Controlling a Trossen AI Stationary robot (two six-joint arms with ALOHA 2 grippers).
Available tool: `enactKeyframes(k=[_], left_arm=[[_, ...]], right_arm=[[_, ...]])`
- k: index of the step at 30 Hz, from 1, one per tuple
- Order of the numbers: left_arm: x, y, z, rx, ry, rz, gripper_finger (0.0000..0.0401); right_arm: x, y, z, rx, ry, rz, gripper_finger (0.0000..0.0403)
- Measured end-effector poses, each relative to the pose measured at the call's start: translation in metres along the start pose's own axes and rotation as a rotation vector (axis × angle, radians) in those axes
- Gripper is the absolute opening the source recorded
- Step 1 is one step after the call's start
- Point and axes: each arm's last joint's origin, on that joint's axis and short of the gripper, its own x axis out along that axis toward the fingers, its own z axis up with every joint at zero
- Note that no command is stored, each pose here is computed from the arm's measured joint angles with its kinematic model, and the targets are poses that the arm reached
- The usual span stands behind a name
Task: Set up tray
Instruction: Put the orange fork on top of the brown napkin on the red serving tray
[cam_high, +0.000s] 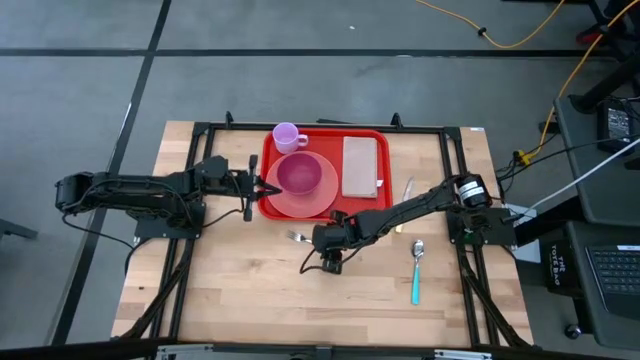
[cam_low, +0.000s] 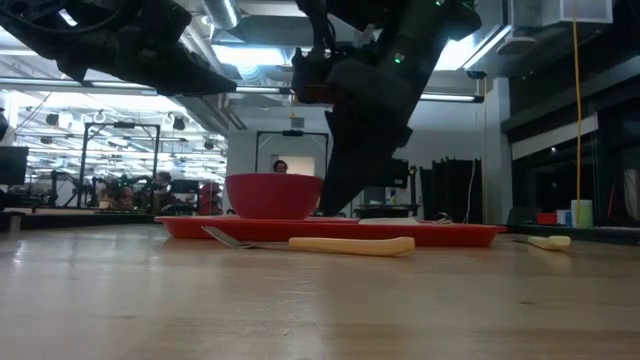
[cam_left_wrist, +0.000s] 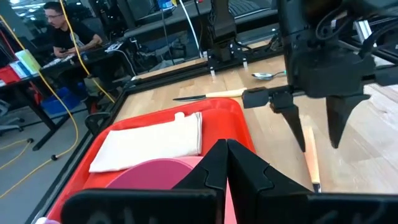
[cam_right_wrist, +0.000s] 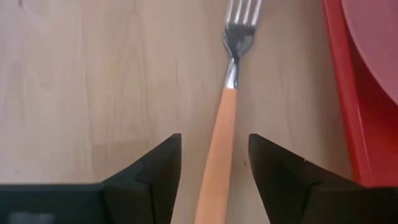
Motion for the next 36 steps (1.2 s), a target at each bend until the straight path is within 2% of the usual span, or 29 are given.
enactKeyframes(k=[15, 26, 30, 36], left_arm=[[0.000, -0.001, -0.002, -0.004, 0.019, -0.006, 0.0006], [0.000, -0.001, -0.003, -0.031, 0.031, -0.009, 0.0008], [0.000, -0.001, -0.003, -0.031, 0.032, -0.009, 0.0006], [0.000, -0.001, -0.003, -0.032, 0.032, -0.009, 0.0005]], right_arm=[[0.021, 0.000, -0.006, -0.004, 0.033, -0.016, 0.0190], [0.036, -0.010, -0.008, 0.018, 0.064, -0.031, 0.0190], [0.035, -0.011, -0.005, 0.019, 0.078, -0.028, 0.0175], [0.034, -0.012, -0.006, 0.020, 0.100, -0.028, 0.0128]])
